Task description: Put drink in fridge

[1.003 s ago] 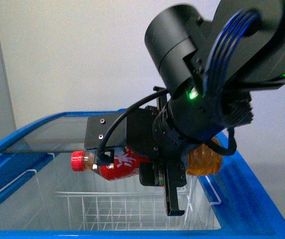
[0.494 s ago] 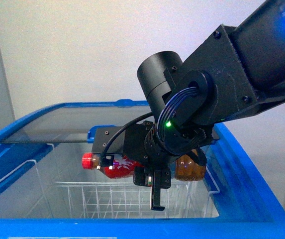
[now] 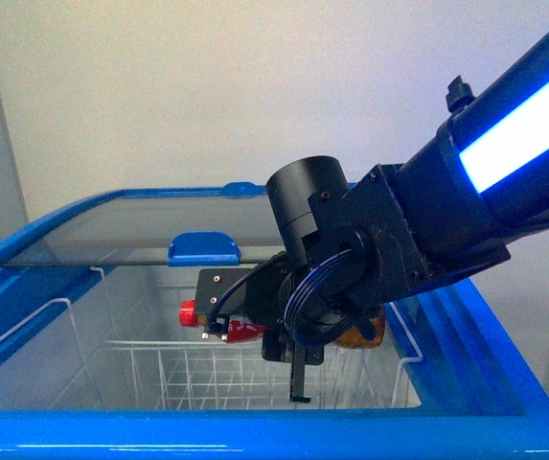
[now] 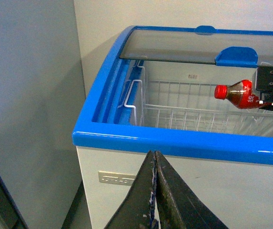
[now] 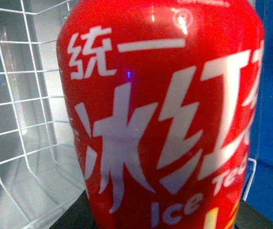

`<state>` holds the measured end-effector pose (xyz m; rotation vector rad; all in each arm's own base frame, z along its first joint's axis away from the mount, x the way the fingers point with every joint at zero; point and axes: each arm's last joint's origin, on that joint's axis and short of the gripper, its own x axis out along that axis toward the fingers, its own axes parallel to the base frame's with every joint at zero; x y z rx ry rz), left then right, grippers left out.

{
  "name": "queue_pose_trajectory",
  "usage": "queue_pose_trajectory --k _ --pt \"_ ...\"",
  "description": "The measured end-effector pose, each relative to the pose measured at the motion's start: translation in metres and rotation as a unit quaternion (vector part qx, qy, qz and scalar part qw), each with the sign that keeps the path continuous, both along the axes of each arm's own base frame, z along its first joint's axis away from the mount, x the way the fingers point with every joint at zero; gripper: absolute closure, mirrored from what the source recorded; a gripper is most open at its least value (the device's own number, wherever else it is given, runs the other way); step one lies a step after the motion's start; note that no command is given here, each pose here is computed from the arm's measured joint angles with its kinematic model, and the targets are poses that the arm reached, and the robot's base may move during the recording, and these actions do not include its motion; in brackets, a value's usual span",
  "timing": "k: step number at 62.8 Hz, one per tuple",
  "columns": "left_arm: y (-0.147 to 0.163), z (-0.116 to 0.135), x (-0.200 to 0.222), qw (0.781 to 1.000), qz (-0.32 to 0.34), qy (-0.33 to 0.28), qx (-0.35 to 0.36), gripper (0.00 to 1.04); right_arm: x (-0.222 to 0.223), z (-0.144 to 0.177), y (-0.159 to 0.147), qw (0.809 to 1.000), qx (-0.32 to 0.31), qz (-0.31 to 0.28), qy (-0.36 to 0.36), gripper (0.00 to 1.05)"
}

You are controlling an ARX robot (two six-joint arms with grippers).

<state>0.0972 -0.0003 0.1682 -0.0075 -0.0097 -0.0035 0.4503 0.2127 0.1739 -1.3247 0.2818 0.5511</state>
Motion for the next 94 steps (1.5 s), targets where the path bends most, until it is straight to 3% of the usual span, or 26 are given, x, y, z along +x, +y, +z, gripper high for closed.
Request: queue_pose_trajectory --k 9,33,46,55,75,87,94 --pt "0.000 0.000 0.000 1.000 0.000 0.000 0.000 1.02 0.002 -0.015 0.006 1.000 0.007 -0.002 -0.023 0.68" --pt "0.000 0.000 0.000 1.000 0.000 0.000 0.000 1.02 -0.014 -0.042 0.012 1.000 0.011 0.010 0.012 0.68" --pt "0.000 0.000 0.000 1.000 0.000 0.000 0.000 1.02 -0.021 -0.047 0.011 0.999 0.024 0.030 0.032 0.30" --pt "0.000 0.000 0.000 1.000 0.000 0.000 0.000 1.02 -0.031 -0.016 0.004 0.999 0.041 0.032 0.005 0.06" --pt "0.000 0.000 0.000 1.000 0.000 0.000 0.000 1.02 -0.072 0.043 -0.018 0.992 0.117 0.045 -0.023 0.07" --pt "0.000 0.000 0.000 1.000 0.000 0.000 0.000 1.02 -0.099 0.086 -0.053 0.974 0.222 -0.026 -0.033 0.07" --pt "0.000 0.000 0.000 1.000 0.000 0.000 0.000 1.02 -0.120 0.105 -0.087 0.937 0.317 -0.133 -0.058 0.07"
